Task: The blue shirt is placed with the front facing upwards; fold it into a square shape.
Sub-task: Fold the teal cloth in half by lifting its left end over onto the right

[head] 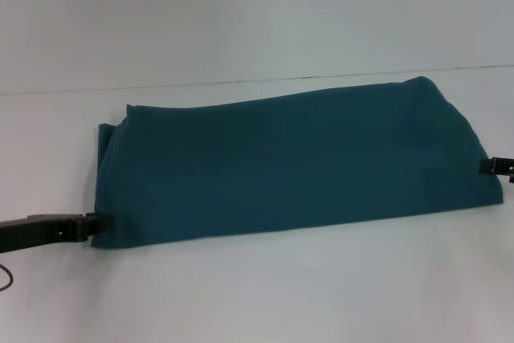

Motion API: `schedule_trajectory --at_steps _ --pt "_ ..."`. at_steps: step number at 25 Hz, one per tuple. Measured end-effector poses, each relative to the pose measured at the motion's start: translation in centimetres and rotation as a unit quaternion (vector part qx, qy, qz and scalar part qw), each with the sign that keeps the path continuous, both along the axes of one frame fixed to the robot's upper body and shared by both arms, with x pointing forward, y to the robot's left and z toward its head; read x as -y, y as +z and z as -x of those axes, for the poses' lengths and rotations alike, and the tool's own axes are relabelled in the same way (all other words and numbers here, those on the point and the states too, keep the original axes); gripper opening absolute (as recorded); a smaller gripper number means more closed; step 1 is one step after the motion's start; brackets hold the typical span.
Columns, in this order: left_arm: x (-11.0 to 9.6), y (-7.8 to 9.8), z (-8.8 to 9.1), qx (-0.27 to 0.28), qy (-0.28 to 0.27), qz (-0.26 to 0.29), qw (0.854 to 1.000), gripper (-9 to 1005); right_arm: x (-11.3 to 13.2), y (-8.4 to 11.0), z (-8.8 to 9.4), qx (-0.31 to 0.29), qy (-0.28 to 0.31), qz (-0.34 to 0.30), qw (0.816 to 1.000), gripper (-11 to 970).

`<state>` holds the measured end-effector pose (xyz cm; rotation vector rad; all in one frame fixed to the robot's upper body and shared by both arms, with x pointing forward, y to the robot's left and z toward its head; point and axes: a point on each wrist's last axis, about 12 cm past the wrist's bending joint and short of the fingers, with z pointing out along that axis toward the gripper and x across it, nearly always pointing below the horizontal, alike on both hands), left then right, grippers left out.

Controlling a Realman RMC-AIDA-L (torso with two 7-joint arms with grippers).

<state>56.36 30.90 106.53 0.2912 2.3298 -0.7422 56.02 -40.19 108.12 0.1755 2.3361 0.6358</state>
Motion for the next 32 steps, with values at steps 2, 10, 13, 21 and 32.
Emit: schedule_trajectory --at_steps 2,10,13,21,32 --pt "0.0 0.0 0.0 0.0 0.0 0.0 1.0 312 -0.1 -0.1 0.0 -0.001 -0.001 -0.001 1.0 788" --pt "0.2 0.1 -0.1 0.001 -0.002 0.002 1.0 49 -0.7 -0.9 -0.2 -0.006 0.002 0.0 1.0 788" --pt "0.2 0.1 -0.1 0.001 -0.002 0.001 1.0 -5 -0.7 -1.0 -0.2 -0.008 0.002 -0.001 1.0 787" --pt "0.2 0.1 -0.2 0.0 -0.003 0.001 1.0 6 -0.4 -0.9 -0.1 -0.007 0.001 0.002 1.0 787" --pt "0.1 0.0 -0.1 0.0 0.001 0.0 1.0 30 -0.5 -1.0 -0.2 -0.008 0.001 0.002 1.0 786"
